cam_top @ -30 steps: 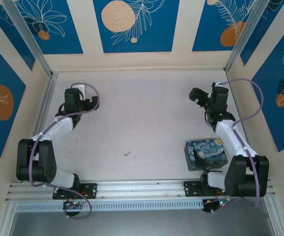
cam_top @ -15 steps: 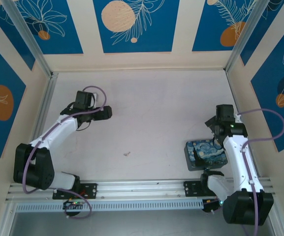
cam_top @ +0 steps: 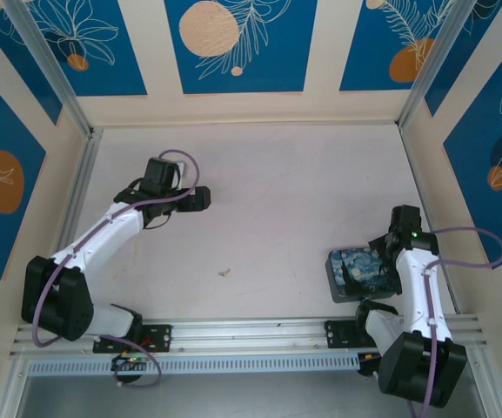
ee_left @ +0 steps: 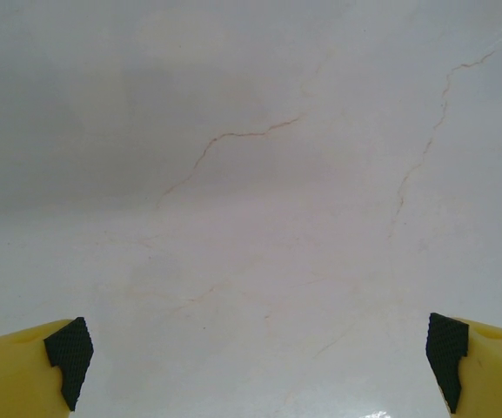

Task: Unlock a padlock with a key

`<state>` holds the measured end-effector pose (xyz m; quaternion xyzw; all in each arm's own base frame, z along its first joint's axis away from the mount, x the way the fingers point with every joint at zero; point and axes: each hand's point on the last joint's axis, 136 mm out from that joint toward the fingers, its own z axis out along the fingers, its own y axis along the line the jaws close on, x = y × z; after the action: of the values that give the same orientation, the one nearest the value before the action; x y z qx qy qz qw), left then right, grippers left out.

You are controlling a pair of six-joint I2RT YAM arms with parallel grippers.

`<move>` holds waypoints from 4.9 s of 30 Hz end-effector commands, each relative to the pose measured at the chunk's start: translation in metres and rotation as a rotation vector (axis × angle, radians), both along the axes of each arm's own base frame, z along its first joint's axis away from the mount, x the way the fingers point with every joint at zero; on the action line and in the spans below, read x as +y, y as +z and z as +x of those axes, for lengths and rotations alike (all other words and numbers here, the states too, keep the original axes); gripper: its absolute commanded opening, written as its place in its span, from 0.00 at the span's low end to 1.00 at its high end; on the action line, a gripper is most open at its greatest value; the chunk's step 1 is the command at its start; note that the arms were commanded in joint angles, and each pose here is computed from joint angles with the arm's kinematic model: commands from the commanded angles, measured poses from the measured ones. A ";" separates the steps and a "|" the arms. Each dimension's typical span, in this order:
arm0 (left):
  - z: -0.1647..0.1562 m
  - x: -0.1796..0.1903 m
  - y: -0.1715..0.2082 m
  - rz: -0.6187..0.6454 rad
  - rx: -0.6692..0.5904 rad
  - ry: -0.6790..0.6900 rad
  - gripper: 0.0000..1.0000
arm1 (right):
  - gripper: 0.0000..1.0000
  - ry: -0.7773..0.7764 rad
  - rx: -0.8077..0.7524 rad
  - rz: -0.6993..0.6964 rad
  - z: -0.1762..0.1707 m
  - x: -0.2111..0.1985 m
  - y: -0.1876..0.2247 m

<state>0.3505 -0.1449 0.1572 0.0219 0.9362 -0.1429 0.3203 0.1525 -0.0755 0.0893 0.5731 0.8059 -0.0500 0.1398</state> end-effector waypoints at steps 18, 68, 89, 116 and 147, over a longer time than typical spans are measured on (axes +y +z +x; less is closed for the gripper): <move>-0.008 -0.009 0.011 0.004 -0.002 0.003 1.00 | 1.00 0.088 -0.208 0.284 0.046 0.102 -0.023; -0.102 -0.230 -0.045 -0.502 0.320 0.080 1.00 | 0.99 0.708 -0.335 0.476 0.158 0.177 0.015; -0.010 -0.199 -0.052 -0.621 0.332 0.176 1.00 | 1.00 0.680 -0.311 0.565 0.128 0.241 0.004; 0.004 -0.099 -0.043 -0.472 0.347 0.233 1.00 | 1.00 0.663 -0.306 0.418 0.165 0.242 0.005; -0.038 -0.167 -0.043 -0.519 0.420 0.128 1.00 | 1.00 0.739 -0.357 0.579 0.123 0.268 0.016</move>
<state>0.2943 -0.3032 0.1001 -0.1571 0.9208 -0.3432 0.0981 0.2741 0.1828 0.0955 0.2577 0.9114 0.2953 0.1253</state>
